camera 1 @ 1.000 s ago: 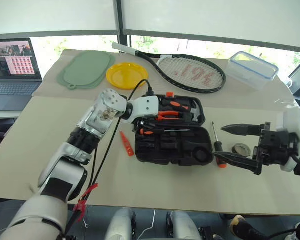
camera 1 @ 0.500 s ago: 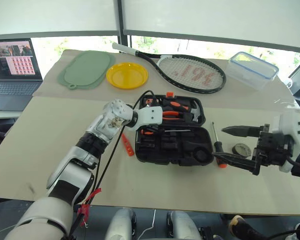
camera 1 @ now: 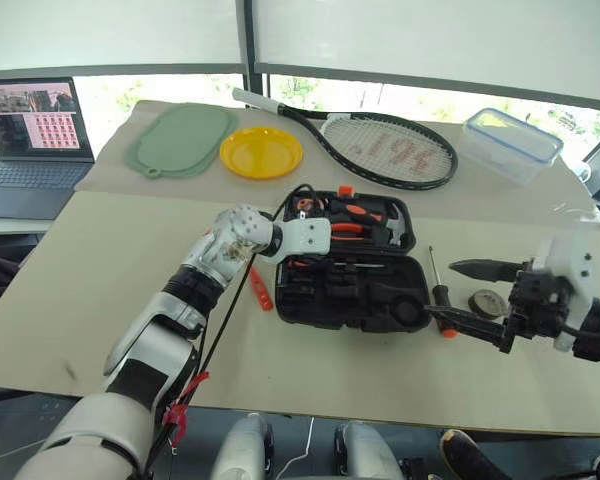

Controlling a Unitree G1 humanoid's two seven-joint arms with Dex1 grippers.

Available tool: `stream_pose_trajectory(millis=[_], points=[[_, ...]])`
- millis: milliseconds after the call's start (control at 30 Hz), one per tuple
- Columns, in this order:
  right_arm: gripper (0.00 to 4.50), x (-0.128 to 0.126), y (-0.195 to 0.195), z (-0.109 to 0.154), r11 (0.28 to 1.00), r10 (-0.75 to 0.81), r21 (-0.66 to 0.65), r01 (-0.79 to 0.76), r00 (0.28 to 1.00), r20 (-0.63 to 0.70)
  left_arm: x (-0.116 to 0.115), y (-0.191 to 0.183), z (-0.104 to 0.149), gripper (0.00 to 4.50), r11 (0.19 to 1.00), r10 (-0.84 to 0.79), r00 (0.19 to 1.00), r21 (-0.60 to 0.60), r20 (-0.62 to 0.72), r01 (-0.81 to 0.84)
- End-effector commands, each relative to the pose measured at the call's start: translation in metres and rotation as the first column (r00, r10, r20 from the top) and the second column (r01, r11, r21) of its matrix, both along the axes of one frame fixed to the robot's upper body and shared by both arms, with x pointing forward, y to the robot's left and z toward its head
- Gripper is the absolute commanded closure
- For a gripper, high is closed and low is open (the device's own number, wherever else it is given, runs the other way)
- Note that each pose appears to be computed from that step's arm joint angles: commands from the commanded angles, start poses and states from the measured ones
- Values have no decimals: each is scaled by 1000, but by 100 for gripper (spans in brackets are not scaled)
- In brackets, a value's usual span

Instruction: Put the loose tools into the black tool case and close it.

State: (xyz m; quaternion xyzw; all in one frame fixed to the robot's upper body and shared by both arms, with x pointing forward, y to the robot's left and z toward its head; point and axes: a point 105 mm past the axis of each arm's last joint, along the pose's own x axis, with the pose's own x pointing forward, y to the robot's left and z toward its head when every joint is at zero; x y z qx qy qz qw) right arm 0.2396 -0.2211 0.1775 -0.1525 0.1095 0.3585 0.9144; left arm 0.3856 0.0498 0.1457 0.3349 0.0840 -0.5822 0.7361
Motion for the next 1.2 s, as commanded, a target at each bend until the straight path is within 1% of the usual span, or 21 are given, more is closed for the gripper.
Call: stream_pose_trajectory(millis=[33, 67, 100, 167, 233, 267, 300, 333, 367, 433, 467, 567, 667, 800, 933, 1067, 1100, 1200], points=[[0, -12, -30, 0, 980, -195, 27, 195, 981, -1, -14, 26, 62, 327, 958, 6, 999, -285, -50, -20], [0, -17, -36, -4, 972, -233, 31, 233, 972, -15, -21, 32, 71, 277, 945, 0, 998, -327, -68, -22], [0, -23, -41, -6, 965, -261, 32, 262, 965, -25, -27, 37, 75, 254, 937, -3, 996, -349, -91, -29], [0, -36, -49, -13, 946, -319, 41, 322, 946, -61, -43, 47, 79, 187, 928, -28, 986, -370, -166, -36], [0, -47, -55, -18, 925, -372, 47, 378, 924, -90, -61, 53, 83, 120, 926, -70, 976, -377, -207, -14], [0, -53, -56, -21, 917, -389, 47, 395, 915, -104, -69, 54, 84, 99, 927, -89, 974, -375, -209, 4], [0, -60, -57, -25, 910, -405, 40, 412, 906, -122, -81, 55, 86, 51, 925, -124, 968, -379, -217, 33], [0, -64, -57, -28, 906, -414, 34, 422, 901, -133, -88, 55, 88, 27, 923, -145, 964, -381, -224, 50], [0, -70, -54, -33, 899, -426, 35, 436, 892, -154, -104, 57, 91, 2, 914, -202, 948, -396, -248, 91], [0, -75, -43, -42, 901, -417, 46, 432, 889, -189, -128, 58, 95, 2, 903, -281, 916, -402, -287, 151], [0, -75, -39, -45, 902, -412, 51, 428, 890, -197, -135, 57, 96, 2, 901, -300, 906, -401, -298, 166], [0, -62, -26, -55, 908, -391, 76, 413, 897, -208, -144, 57, 92, 2, 915, -309, 899, -353, -311, 192], [0, -43, -22, -65, 900, -409, 75, 429, 893, -188, -144, 57, 90, 2, 926, -293, 909, -324, -298, 192], [0, -15, -23, -78, 871, -477, 53, 489, 866, -151, -140, 57, 87, 2, 938, -266, 928, -290, -259, 188], [0, 3, -24, -94, 837, -535, 43, 546, 833, -143, -138, 57, 90, 2, 940, -259, 932, -287, -252, 183], [0, 16, -16, -102, 831, -541, 65, 552, 830, -135, -135, 55, 92, 2, 942, -253, 937, -283, -241, 182], [51, 19, -16, -103, 823, -553, 67, 564, 823, -132, -135, 55, 92, 0, 943, -251, 938, -281, -238, 181], [134, 21, -21, -106, 795, -593, 71, 603, 796, -122, -133, 55, 92, 0, 944, -244, 942, -278, -231, 177]])
